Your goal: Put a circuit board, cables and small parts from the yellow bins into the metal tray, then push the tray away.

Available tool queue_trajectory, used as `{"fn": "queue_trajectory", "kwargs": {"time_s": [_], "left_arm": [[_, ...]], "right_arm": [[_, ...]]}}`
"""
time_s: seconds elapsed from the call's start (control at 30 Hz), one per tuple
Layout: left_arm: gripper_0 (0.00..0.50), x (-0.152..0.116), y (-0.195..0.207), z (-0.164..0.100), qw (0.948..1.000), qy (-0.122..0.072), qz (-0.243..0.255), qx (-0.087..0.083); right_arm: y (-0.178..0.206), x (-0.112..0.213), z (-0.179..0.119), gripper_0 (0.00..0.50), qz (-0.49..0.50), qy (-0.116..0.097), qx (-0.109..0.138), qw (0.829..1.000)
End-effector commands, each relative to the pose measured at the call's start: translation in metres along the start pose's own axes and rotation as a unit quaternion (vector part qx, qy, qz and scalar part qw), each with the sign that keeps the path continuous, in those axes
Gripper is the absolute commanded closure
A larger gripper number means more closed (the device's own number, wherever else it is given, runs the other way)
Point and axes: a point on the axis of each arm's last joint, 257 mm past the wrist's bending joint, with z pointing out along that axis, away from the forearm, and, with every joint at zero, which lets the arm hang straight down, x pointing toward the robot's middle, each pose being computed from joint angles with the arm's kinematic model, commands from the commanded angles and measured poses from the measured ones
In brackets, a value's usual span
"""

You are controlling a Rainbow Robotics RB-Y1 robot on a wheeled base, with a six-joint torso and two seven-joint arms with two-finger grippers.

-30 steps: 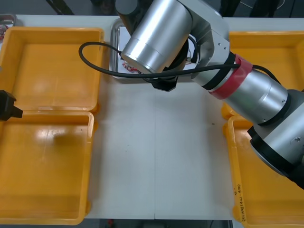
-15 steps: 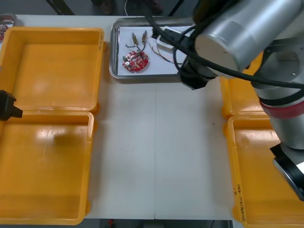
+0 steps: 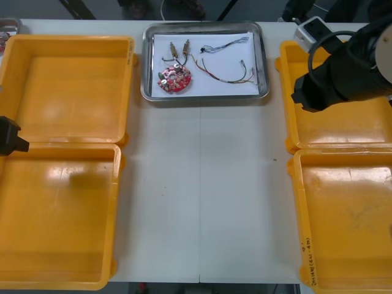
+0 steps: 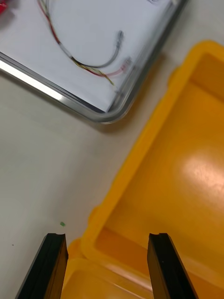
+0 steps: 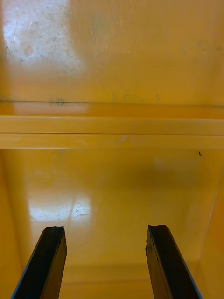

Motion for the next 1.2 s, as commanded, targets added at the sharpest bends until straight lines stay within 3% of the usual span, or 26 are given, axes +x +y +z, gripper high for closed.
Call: {"fn": "queue_trajectory", "kwargs": {"time_s": [0.03,0.57,1.2], "left_arm": [[0.0,-0.004,0.015,-0.016,0.999,-0.012,0.036,-0.023],[0.0,-0.004,0.015,-0.016,0.999,-0.012,0.036,-0.023],[0.0,-0.004,0.015,-0.016,0.999,-0.012,0.036,-0.023]], "right_arm": [[-0.05,0.04,-0.013,0.0,0.075,0.013,0.039,0.996],[-0.125,0.159,-0.032,0.0,0.222,0.066,0.05,0.971],[-0.107,0.22,-0.044,0.0,0.24,0.101,0.067,0.963]]}}
